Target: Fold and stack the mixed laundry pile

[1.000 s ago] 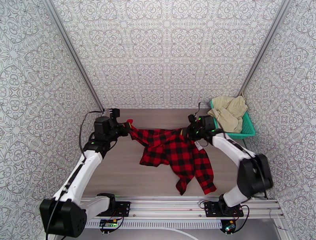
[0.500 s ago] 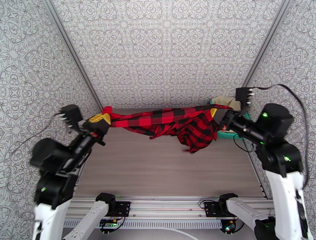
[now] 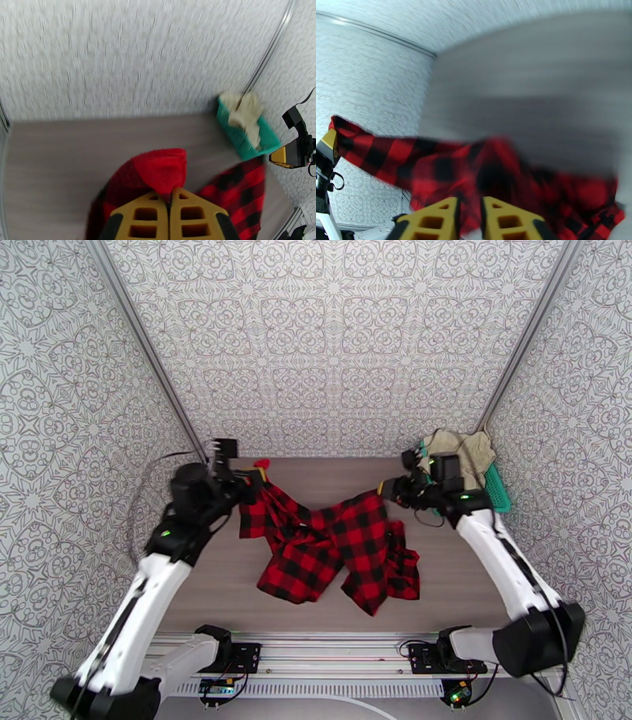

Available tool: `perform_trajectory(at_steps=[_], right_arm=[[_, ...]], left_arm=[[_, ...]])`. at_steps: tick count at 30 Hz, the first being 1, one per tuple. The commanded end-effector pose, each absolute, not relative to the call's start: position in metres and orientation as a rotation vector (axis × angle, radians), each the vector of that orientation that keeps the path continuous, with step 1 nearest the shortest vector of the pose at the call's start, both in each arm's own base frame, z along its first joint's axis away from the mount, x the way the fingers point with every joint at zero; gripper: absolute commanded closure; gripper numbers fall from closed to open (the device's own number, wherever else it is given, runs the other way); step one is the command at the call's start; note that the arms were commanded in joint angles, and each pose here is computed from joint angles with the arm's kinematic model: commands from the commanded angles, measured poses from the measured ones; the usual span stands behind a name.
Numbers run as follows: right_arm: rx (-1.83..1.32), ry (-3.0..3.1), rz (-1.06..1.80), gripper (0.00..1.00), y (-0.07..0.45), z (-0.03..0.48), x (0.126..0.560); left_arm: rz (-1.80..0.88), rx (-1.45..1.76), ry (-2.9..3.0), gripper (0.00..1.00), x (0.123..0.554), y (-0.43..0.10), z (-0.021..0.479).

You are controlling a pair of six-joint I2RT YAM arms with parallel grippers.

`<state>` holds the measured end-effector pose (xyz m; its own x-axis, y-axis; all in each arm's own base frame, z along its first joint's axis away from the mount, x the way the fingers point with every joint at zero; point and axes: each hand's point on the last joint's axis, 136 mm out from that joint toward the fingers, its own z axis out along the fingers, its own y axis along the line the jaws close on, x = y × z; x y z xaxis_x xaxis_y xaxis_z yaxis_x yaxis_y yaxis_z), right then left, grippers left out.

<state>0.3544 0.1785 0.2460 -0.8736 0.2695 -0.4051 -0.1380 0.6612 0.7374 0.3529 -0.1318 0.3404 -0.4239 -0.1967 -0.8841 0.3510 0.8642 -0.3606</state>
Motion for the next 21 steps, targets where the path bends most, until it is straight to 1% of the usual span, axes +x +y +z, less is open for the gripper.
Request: perform_trajectory(at_steps=[1, 3, 4, 5, 8, 9, 12, 15, 21], right_arm=[[0.071, 2.337, 1.176, 0.91, 0.187, 0.241, 0.361], [0.086, 2.351, 1.177, 0.93, 0.187, 0.227, 0.361], [0.092, 2.364, 1.161, 0.92, 0.186, 0.221, 0.361], [0.092, 2.397, 1.129, 0.88, 0.184, 0.21, 0.36], [0.008, 2.502, 0.956, 0.64, 0.182, 0.177, 0.358], [-0.04, 2.546, 0.902, 0.57, 0.185, 0.163, 0.356], [-0.16, 2.638, 0.826, 0.46, 0.199, 0.133, 0.357], [-0.177, 2.674, 0.851, 0.41, 0.212, 0.108, 0.373], [-0.214, 2.709, 0.704, 0.4, 0.209, 0.085, 0.413]], left_arm=[[-0.654, 0.088, 1.852, 1.0, 0.363, -0.136, 0.346], [-0.651, 0.078, 1.872, 1.0, 0.366, -0.135, 0.336], [-0.649, 0.075, 1.875, 1.0, 0.367, -0.135, 0.334], [-0.647, 0.075, 1.879, 1.0, 0.367, -0.134, 0.333], [-0.638, 0.069, 1.887, 1.0, 0.367, -0.131, 0.331], [-0.635, 0.071, 1.887, 1.0, 0.366, -0.13, 0.331], [-0.628, 0.066, 1.895, 1.0, 0.364, -0.128, 0.33], [-0.627, 0.062, 1.893, 1.0, 0.362, -0.126, 0.331], [-0.635, 0.055, 1.918, 1.0, 0.359, -0.125, 0.324]])
